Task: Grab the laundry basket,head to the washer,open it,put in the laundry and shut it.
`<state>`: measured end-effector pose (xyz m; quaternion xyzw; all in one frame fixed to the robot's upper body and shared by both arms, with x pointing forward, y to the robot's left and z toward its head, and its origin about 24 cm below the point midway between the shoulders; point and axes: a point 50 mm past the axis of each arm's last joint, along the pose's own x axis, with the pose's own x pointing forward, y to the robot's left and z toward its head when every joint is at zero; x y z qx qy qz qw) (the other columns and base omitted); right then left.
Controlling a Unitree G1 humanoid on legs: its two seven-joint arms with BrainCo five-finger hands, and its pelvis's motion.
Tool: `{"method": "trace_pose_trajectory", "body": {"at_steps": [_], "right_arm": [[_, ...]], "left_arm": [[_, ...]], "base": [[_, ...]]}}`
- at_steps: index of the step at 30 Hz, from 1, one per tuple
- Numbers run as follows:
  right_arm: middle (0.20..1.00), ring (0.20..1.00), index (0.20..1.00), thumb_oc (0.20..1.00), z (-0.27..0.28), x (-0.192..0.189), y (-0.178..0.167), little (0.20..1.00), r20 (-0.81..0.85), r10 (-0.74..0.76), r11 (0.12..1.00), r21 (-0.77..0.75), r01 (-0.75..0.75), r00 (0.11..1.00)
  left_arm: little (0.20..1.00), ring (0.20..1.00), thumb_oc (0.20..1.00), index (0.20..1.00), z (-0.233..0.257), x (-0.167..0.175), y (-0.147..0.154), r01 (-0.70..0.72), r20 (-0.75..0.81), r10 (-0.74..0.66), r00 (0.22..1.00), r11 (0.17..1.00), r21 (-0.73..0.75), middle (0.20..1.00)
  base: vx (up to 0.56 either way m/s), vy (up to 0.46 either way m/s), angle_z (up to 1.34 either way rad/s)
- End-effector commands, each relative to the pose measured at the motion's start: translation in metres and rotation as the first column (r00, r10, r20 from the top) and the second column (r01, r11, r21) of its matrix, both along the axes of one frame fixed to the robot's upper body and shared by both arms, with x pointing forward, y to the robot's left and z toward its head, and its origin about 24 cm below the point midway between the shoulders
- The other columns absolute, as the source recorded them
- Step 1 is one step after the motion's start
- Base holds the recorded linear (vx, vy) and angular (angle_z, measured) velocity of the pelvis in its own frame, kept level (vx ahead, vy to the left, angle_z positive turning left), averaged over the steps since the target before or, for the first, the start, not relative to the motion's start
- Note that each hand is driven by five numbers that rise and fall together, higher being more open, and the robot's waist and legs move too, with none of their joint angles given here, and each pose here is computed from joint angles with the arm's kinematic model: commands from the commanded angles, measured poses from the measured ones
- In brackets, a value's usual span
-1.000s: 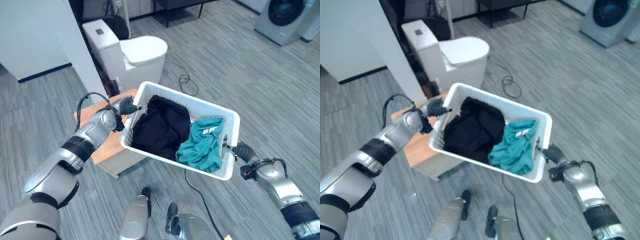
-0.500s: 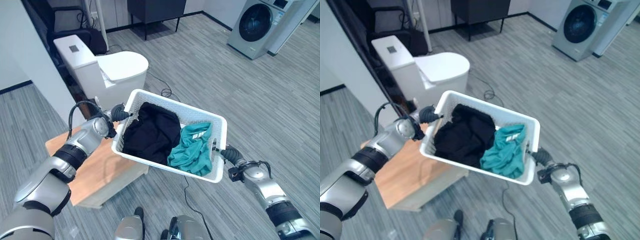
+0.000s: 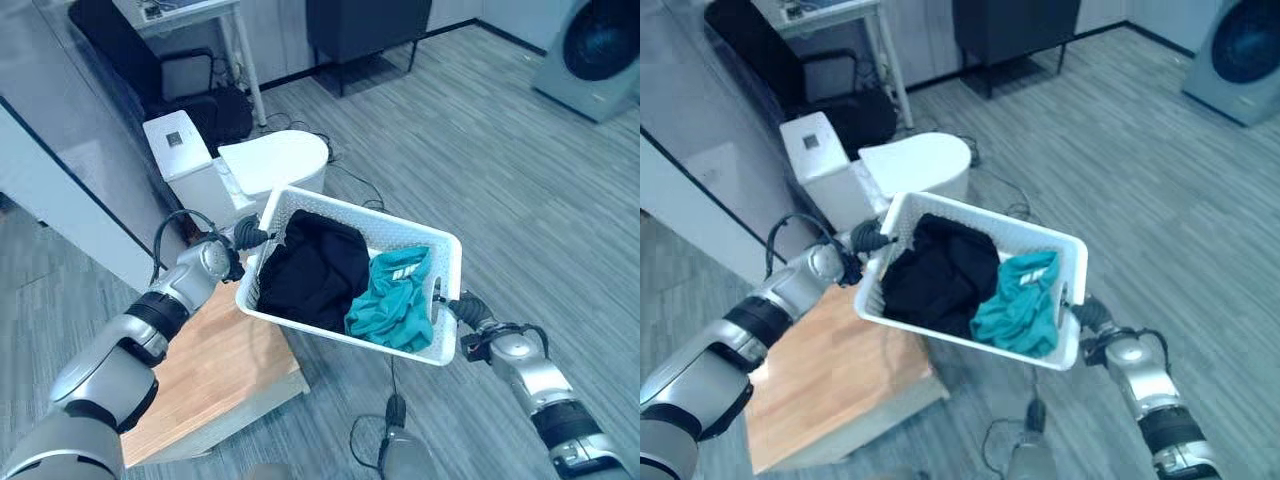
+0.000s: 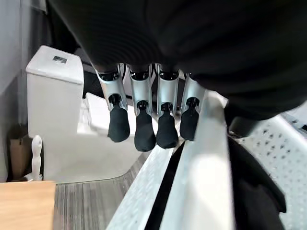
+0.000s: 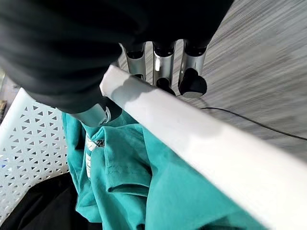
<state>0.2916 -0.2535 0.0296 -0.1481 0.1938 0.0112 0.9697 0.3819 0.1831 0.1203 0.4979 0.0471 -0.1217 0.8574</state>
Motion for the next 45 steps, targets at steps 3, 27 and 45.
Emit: {"method": "trace_pose_trajectory", "body": {"at_steps": [3, 27, 45], "right_arm": [[0.200, 0.200, 0.200, 0.200, 0.040, 0.008, -0.001, 0.200, 0.201, 0.033, 0.999, 0.022, -0.038, 0.979], [0.200, 0.200, 0.200, 0.200, 0.038, 0.009, 0.008, 0.200, 0.230, 0.003, 0.996, 0.086, -0.024, 0.973], [0.200, 0.200, 0.200, 0.200, 0.050, -0.007, -0.028, 0.200, 0.290, -0.111, 0.994, 0.035, 0.106, 0.951]], "left_arm": [[0.200, 0.200, 0.200, 0.200, 0.040, 0.007, 0.030, -0.086, 0.157, 0.089, 0.984, 0.996, -0.028, 0.200], [0.200, 0.200, 0.200, 0.200, 0.054, 0.013, 0.028, -0.093, 0.176, 0.105, 0.979, 0.993, -0.074, 0.200], [0.200, 0.200, 0.200, 0.200, 0.067, 0.017, -0.064, 0.173, 0.247, -0.156, 0.956, 0.984, -0.050, 0.200]], "base": [[0.22, -0.367, 0.27], [0.26, -0.136, -0.23], [0.42, 0.052, 0.33]]}}
